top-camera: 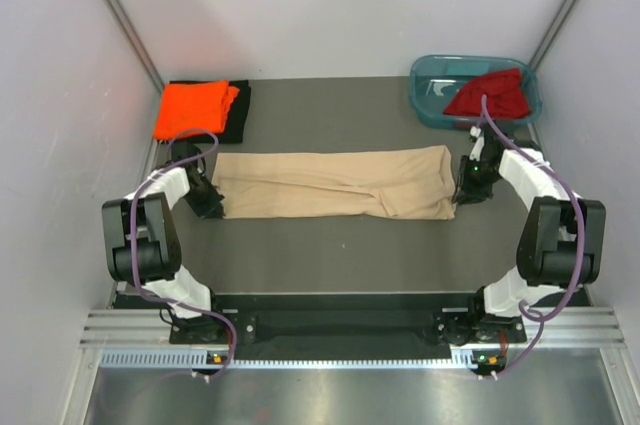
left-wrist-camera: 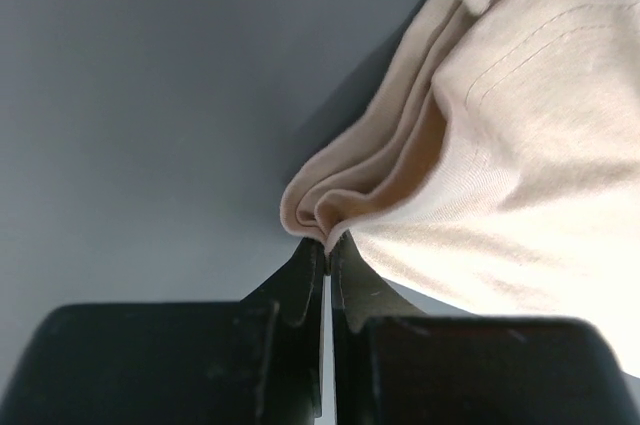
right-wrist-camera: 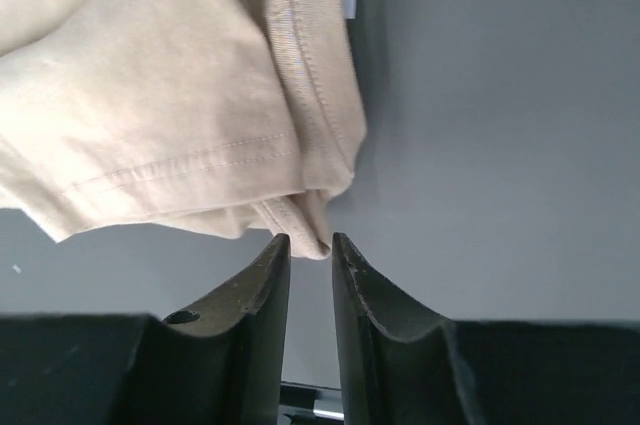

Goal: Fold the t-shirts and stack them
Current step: Fold the tshirt

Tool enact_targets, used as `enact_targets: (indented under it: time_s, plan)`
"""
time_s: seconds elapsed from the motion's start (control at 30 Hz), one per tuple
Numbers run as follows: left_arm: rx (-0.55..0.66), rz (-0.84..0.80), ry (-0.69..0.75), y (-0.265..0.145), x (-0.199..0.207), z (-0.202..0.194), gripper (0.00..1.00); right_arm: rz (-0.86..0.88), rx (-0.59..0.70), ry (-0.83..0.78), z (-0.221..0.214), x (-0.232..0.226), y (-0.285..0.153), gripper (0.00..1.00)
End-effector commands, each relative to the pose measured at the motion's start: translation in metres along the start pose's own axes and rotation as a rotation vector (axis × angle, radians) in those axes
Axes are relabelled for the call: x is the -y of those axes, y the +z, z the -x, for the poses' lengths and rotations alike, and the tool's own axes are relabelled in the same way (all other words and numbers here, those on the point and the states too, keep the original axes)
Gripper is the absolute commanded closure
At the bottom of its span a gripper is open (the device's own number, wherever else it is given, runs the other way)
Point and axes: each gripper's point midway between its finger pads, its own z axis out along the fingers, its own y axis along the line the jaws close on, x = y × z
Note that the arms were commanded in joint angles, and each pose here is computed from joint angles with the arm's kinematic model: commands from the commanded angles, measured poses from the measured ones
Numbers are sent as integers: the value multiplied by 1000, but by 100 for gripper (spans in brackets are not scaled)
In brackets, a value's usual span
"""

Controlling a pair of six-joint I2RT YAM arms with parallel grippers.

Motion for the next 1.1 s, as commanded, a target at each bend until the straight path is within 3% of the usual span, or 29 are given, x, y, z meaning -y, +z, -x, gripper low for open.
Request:
enact_targets:
  time_s: [0.0, 0.33, 0.43, 0.47, 0.57, 0.83, 1.07]
  plan:
    - [25, 113, 27, -1, -30, -4, 100, 103, -5, -41, -1, -19, 5, 76]
    - [20, 127, 23, -1, -33, -1, 100, 135, -114, -62, -21, -27, 29, 71]
    - [25, 136, 17, -2, -35, 1, 100, 125, -131, -76, -22, -29, 35, 83]
    - [24, 151, 16, -3, -39, 1, 100, 113, -124, -79, -17, -28, 34, 94]
    - [34, 170, 2, -6, -46, 3, 100, 83, -134, -140, -18, -41, 32, 99]
    - [29, 172, -30, -7, -55, 3, 100, -128, -162, -181, -7, -25, 32, 100]
    - [31, 175, -23, -8, -55, 4, 100, -177, -174, -145, -2, -7, 32, 100]
